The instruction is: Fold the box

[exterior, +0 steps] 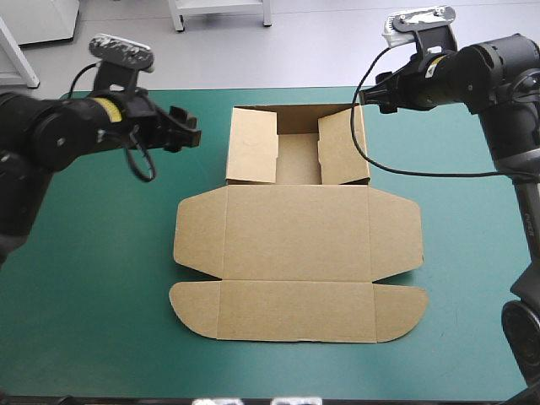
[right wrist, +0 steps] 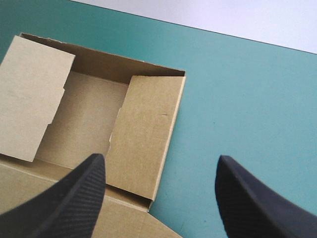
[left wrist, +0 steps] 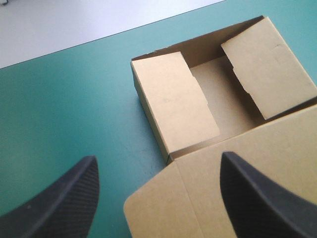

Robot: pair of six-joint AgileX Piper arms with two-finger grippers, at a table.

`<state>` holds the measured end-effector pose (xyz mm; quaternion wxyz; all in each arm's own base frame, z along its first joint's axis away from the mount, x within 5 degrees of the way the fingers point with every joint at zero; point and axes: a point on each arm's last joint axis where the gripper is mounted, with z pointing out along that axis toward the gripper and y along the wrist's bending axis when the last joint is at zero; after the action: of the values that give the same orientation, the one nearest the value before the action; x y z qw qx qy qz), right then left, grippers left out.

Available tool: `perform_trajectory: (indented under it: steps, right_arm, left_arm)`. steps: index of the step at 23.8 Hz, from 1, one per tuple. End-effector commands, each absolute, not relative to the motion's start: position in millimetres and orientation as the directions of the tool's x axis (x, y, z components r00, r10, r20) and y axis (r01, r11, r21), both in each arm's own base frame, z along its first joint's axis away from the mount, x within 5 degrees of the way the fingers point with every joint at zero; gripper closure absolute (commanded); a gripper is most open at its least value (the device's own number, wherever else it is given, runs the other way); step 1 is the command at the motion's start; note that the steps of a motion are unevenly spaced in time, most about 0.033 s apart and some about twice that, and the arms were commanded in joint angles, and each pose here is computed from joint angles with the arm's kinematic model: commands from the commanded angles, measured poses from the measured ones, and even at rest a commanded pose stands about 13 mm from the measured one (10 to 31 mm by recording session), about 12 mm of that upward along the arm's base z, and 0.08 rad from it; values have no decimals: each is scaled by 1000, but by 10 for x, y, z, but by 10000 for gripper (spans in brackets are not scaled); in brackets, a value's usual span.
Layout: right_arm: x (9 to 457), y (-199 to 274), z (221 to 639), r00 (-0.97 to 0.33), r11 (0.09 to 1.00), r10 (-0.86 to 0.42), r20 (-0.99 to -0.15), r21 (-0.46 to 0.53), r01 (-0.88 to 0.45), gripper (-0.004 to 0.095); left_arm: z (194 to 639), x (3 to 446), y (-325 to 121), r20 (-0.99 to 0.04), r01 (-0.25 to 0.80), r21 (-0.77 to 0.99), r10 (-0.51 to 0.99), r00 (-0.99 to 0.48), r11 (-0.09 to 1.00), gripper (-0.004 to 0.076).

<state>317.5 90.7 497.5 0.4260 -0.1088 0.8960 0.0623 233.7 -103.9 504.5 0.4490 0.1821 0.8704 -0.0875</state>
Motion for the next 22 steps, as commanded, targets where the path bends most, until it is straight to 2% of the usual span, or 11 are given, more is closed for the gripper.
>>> perform_trajectory:
  steps: [1,9,14,22]
  right_arm:
    - [2988,855,5188,-554,966,-141,-821,9,-258,318]
    - [3377,968,4857,-612,962,-183,-769,-12,-272,312]
    - [3843,1092,4359,-696,967,-181,-695,1,-253,312]
    - [4264,1215,3705,-797,973,-177,-577,17,-229,311]
  left_arm:
    - [5239,1842,-837,-887,420,29,217,-407,907,223]
    - [4974,1137,-514,-895,425,37,219,-388,905,223]
    - [4810,682,-308,-905,426,31,206,-371,904,223]
    - [4472,446,-200,-867,428,30,237,-439,903,227]
